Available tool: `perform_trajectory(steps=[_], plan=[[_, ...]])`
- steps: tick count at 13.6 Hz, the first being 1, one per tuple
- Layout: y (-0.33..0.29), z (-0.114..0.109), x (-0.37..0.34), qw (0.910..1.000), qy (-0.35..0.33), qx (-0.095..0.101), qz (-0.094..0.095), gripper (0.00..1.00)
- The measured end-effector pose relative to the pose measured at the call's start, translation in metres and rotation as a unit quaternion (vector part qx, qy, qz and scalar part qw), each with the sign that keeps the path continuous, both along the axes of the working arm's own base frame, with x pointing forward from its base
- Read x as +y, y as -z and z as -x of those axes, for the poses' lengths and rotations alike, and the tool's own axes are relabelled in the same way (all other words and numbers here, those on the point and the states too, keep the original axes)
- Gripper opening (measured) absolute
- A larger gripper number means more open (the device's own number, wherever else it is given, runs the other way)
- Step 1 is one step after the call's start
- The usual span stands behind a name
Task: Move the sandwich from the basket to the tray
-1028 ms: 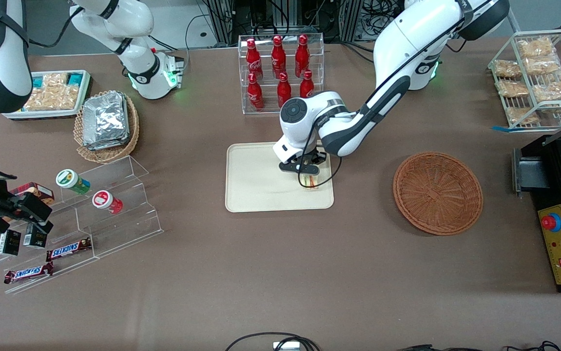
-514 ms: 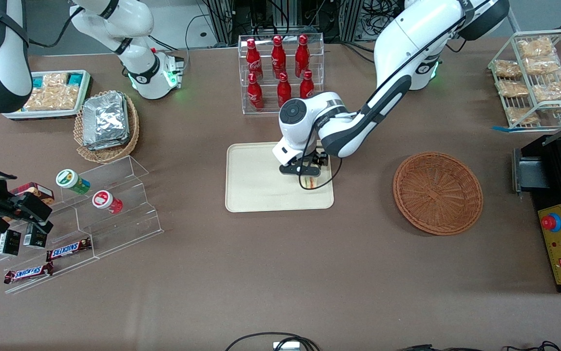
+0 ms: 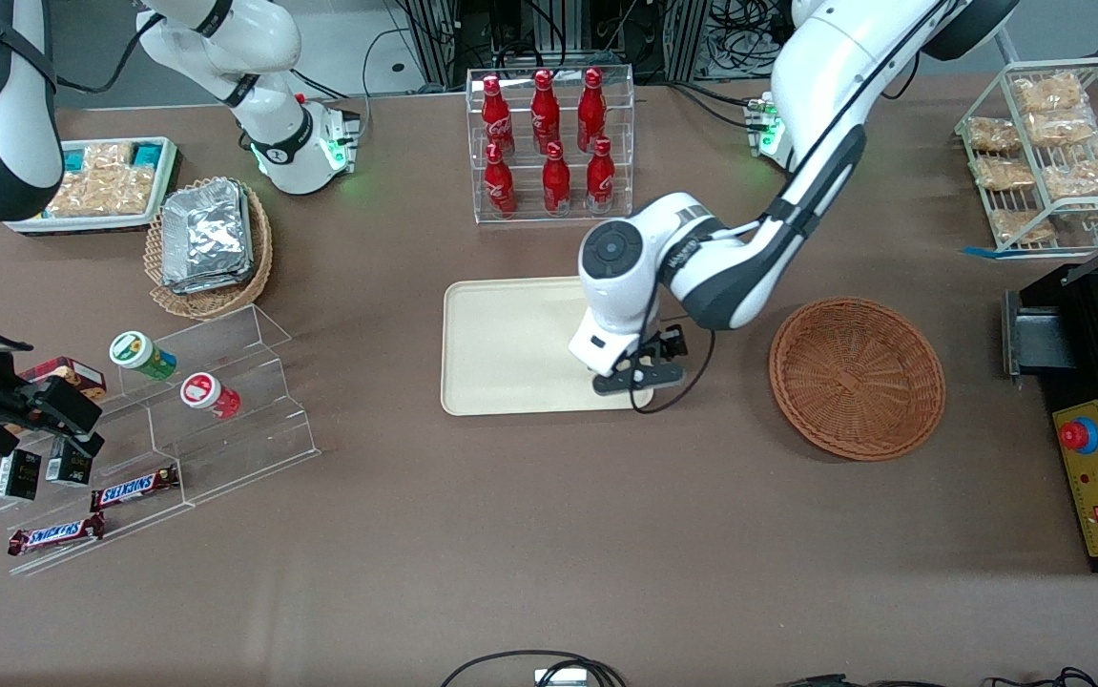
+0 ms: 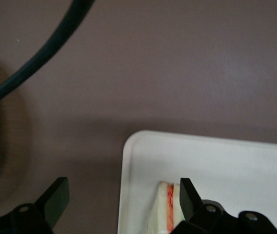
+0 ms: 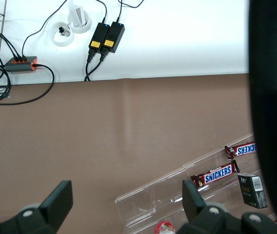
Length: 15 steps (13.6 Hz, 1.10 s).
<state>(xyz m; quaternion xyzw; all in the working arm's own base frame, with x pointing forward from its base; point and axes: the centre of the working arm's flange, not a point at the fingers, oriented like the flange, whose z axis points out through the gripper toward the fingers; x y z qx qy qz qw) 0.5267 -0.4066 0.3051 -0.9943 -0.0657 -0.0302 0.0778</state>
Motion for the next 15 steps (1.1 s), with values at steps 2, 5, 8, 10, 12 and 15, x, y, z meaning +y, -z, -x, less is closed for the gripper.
perform_trajectory(steps=[2,5,8,10,12,15], plan=[[-0.017,-0.021,0.016,0.9996,-0.024,-0.015,0.004,1.0],[-0.029,-0.043,0.046,0.9981,-0.053,-0.032,-0.009,1.0],[-0.03,-0.066,0.086,0.9969,-0.067,-0.034,-0.023,1.0],[-0.035,-0.076,0.105,0.9972,-0.066,-0.028,-0.02,1.0],[-0.045,-0.081,0.116,0.9974,-0.065,-0.027,-0.014,1.0],[-0.049,-0.083,0.121,0.9973,-0.065,-0.029,-0.014,1.0]])
